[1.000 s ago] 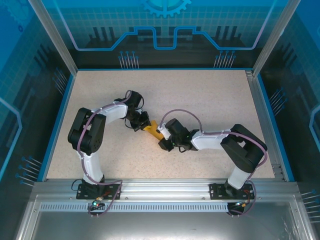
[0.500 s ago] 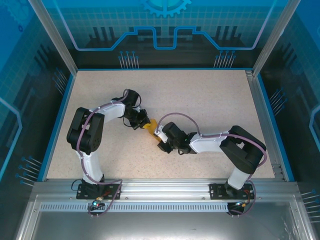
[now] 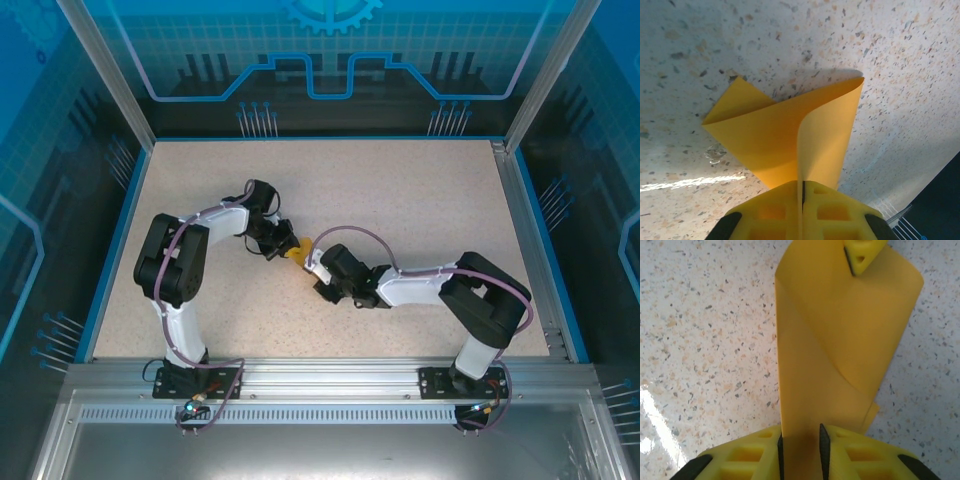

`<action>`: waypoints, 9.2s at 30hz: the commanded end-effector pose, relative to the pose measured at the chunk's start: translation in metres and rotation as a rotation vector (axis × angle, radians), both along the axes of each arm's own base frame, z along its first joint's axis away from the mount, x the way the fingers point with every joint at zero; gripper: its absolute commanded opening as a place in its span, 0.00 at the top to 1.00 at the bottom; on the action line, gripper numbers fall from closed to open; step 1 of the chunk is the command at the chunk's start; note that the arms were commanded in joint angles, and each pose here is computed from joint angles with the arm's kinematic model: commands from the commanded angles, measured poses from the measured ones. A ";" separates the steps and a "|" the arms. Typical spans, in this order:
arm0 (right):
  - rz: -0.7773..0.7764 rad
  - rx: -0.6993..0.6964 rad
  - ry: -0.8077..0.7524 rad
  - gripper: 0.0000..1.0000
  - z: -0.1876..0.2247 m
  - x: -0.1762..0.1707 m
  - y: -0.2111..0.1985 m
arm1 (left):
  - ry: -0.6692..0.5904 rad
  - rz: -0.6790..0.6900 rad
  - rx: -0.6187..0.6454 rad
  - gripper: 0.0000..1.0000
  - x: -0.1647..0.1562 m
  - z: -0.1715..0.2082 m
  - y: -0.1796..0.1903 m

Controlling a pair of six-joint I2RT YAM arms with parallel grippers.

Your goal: Fold a paper plane with a square sheet of paper (pick it up from the middle)

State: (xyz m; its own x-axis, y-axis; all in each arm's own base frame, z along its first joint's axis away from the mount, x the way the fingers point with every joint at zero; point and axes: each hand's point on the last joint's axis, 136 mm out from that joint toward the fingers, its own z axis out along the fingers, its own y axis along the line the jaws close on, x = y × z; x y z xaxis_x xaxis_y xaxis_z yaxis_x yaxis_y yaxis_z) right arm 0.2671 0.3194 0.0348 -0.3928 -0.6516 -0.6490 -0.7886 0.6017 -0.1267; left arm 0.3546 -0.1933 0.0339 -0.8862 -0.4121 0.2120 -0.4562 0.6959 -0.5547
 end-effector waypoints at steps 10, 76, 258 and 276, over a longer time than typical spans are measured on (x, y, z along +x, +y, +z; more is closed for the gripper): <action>0.010 -0.011 -0.021 0.78 -0.001 0.002 0.007 | 0.041 0.007 -0.028 1.00 -0.005 -0.006 0.001; -0.413 0.544 0.914 0.98 -0.035 0.001 0.001 | -0.427 -0.059 -0.195 0.65 -0.041 0.032 -0.037; -0.473 0.425 0.911 0.95 -0.029 -0.017 0.006 | -0.210 -0.189 -0.058 0.68 -0.044 -0.040 -0.042; -0.613 0.280 1.003 1.00 -0.079 -0.047 -0.043 | -0.248 -0.155 -0.055 0.67 -0.019 -0.034 -0.036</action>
State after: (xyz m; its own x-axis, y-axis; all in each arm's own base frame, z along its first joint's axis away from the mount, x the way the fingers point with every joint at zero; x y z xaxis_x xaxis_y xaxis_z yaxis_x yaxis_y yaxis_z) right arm 0.2542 0.3250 0.0107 -0.9830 -0.0851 -0.1626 -0.1771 0.6718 0.7192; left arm 0.3299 -0.2475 0.0221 -0.9752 -0.2195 -0.0277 -0.1293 0.6671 -0.7337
